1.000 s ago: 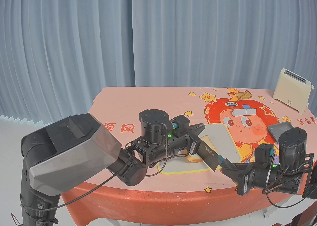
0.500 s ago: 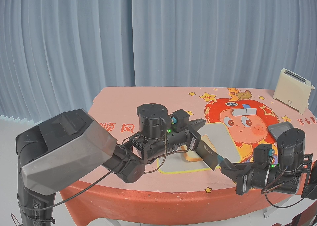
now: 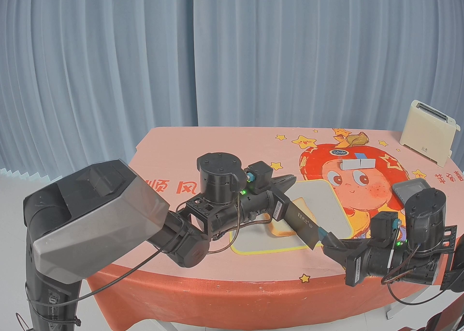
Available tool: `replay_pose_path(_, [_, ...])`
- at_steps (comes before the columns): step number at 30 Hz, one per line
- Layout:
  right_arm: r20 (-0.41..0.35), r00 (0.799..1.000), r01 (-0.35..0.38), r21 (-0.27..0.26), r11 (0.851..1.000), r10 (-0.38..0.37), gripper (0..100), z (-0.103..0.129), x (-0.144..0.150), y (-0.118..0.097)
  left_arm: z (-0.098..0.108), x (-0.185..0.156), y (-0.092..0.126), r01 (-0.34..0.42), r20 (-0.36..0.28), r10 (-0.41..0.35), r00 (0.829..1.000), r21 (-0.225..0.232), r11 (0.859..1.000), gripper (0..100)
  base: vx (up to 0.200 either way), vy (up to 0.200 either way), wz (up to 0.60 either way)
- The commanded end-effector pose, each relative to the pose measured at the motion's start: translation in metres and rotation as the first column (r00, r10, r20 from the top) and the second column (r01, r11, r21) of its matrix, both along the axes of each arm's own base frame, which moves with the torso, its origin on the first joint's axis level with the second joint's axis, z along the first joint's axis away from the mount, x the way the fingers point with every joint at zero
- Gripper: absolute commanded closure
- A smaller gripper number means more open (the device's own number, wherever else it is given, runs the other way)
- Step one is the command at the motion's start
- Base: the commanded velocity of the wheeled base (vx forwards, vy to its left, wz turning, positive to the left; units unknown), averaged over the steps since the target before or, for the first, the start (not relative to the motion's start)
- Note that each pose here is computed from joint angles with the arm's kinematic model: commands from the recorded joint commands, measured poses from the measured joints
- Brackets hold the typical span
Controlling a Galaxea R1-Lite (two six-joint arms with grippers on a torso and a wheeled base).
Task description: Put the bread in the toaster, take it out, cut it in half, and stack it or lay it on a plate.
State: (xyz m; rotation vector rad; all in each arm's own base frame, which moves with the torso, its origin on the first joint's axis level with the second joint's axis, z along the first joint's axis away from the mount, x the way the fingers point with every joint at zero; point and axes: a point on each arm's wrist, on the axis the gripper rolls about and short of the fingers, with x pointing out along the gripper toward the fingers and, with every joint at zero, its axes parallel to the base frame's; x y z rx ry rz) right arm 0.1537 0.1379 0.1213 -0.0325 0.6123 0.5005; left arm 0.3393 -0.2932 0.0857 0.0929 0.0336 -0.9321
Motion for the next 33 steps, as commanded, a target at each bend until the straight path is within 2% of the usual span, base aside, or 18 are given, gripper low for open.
replay_pose_path(1, [-0.008, 1.0, -0.001, -0.006, 1.0, 0.001, 100, -0.001, -0.001, -0.001, -0.014, 0.001, -0.001, -0.001, -0.023, 0.002, 1.0, 0.023, 1.0, 100, 0.0, 0.0, 0.0])
replay_pose_path(6, [-0.02, 1.0, -0.004, -0.019, 1.0, 0.004, 100, -0.004, -0.001, -0.001, -0.021, 0.0, 0.0, 0.001, -0.038, 0.001, 0.999, 0.036, 0.999, 100, 0.0, 0.0, 0.0])
replay_pose_path(14, [-0.007, 1.0, -0.006, -0.008, 1.0, 0.006, 100, -0.001, -0.002, -0.001, -0.003, -0.001, 0.002, -0.002, -0.007, 0.002, 1.0, 0.009, 1.0, 100, 0.0, 0.0, 0.0])
replay_pose_path(20, [0.012, 1.0, -0.003, 0.009, 1.0, 0.003, 100, 0.003, 0.0, 0.0, -0.011, -0.002, 0.002, -0.001, -0.024, 0.002, 1.0, 0.024, 1.0, 100, 0.0, 0.0, 0.0])
replay_pose_path(28, [-0.018, 1.0, -0.007, -0.019, 1.0, 0.007, 100, -0.004, -0.002, -0.001, 0.006, 0.001, 0.001, -0.003, 0.008, 0.003, 1.0, -0.006, 1.0, 100, 0.0, 0.0, 0.0])
replay_pose_path(31, [-0.025, 1.0, -0.005, -0.024, 1.0, 0.004, 100, -0.007, -0.002, -0.001, 0.004, 0.0, 0.002, -0.003, 0.004, 0.003, 1.0, 0.0, 1.0, 100, 0.0, 0.0, 0.0])
replay_pose_path(33, [-0.018, 1.0, -0.005, -0.019, 1.0, 0.005, 100, -0.006, -0.002, -0.001, -0.005, -0.002, 0.004, -0.003, -0.021, 0.004, 1.0, 0.019, 1.0, 100, 0.0, 0.0, 0.0])
